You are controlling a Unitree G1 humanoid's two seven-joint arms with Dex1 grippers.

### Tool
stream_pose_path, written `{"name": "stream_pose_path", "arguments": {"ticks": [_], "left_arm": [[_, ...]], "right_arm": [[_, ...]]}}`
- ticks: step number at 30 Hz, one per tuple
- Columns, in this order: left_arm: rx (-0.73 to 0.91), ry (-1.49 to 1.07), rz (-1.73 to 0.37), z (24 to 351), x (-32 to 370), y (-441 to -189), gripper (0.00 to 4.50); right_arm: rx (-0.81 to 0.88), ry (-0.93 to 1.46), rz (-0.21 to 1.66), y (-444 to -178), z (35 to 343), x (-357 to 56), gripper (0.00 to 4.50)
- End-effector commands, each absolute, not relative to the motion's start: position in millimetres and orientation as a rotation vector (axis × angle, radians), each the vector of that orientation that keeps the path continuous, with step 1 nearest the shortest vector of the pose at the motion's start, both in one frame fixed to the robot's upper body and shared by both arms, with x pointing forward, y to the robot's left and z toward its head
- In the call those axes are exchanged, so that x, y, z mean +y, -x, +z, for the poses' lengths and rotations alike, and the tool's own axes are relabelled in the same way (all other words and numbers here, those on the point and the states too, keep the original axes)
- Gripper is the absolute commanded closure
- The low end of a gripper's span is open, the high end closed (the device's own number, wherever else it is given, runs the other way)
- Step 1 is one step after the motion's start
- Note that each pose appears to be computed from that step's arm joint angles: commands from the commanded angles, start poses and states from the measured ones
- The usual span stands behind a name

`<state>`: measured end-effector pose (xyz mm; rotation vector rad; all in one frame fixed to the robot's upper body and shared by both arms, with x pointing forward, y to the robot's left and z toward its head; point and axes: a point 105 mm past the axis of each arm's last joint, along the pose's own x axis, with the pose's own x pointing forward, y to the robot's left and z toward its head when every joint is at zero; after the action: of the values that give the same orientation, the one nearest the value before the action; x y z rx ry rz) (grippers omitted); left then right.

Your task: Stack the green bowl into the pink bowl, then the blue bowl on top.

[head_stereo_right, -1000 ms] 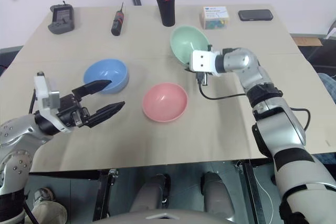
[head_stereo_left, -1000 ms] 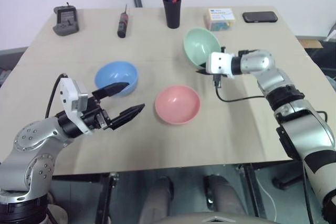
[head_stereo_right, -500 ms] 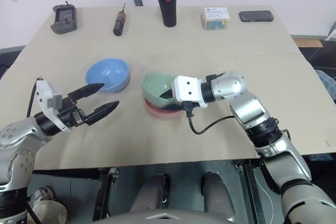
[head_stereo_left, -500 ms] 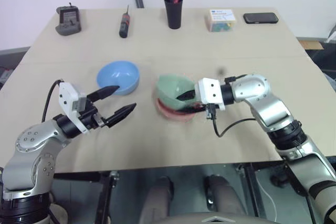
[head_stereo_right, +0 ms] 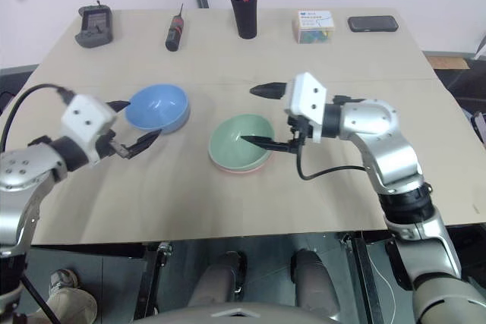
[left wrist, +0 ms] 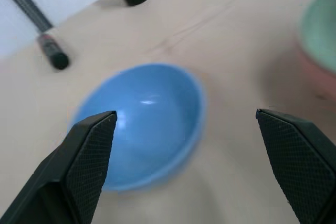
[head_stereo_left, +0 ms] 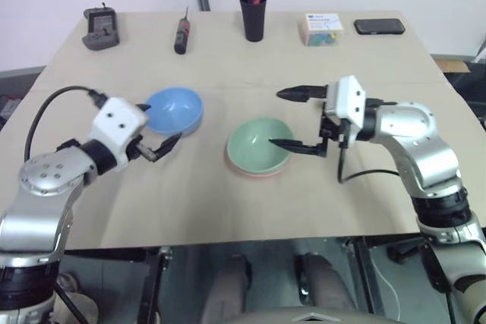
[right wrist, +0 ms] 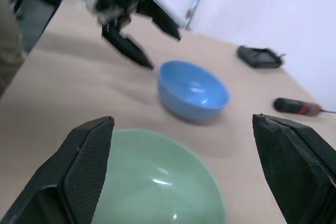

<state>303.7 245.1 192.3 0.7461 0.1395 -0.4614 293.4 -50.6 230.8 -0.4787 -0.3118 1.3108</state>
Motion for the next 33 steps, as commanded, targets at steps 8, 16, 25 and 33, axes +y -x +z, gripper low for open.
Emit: {"name": "stream_pose_path", "arguments": {"ticks": [8, 16, 25, 33], "left_arm": [[0.359, -1.089, -0.536, 168.5, 250.7, -328.0, 0.25], [0.355, -1.125, -0.552, 166.1, 244.7, -348.1, 3.17], [0.271, -1.069, -0.694, 179.9, 213.4, -342.3, 4.49], [-0.094, -0.917, -1.126, 236.0, 126.4, -296.8, 4.49]], "right_arm": [[-0.423, 0.466, 1.159, -290.3, 253.8, -58.0, 0.03], [-0.412, 0.477, 1.088, -289.1, 251.8, -66.4, 0.00], [-0.381, 0.495, 1.016, -289.0, 244.8, -83.7, 0.00], [-0.339, 0.453, 0.930, -263.9, 224.2, -122.3, 0.00]]}}
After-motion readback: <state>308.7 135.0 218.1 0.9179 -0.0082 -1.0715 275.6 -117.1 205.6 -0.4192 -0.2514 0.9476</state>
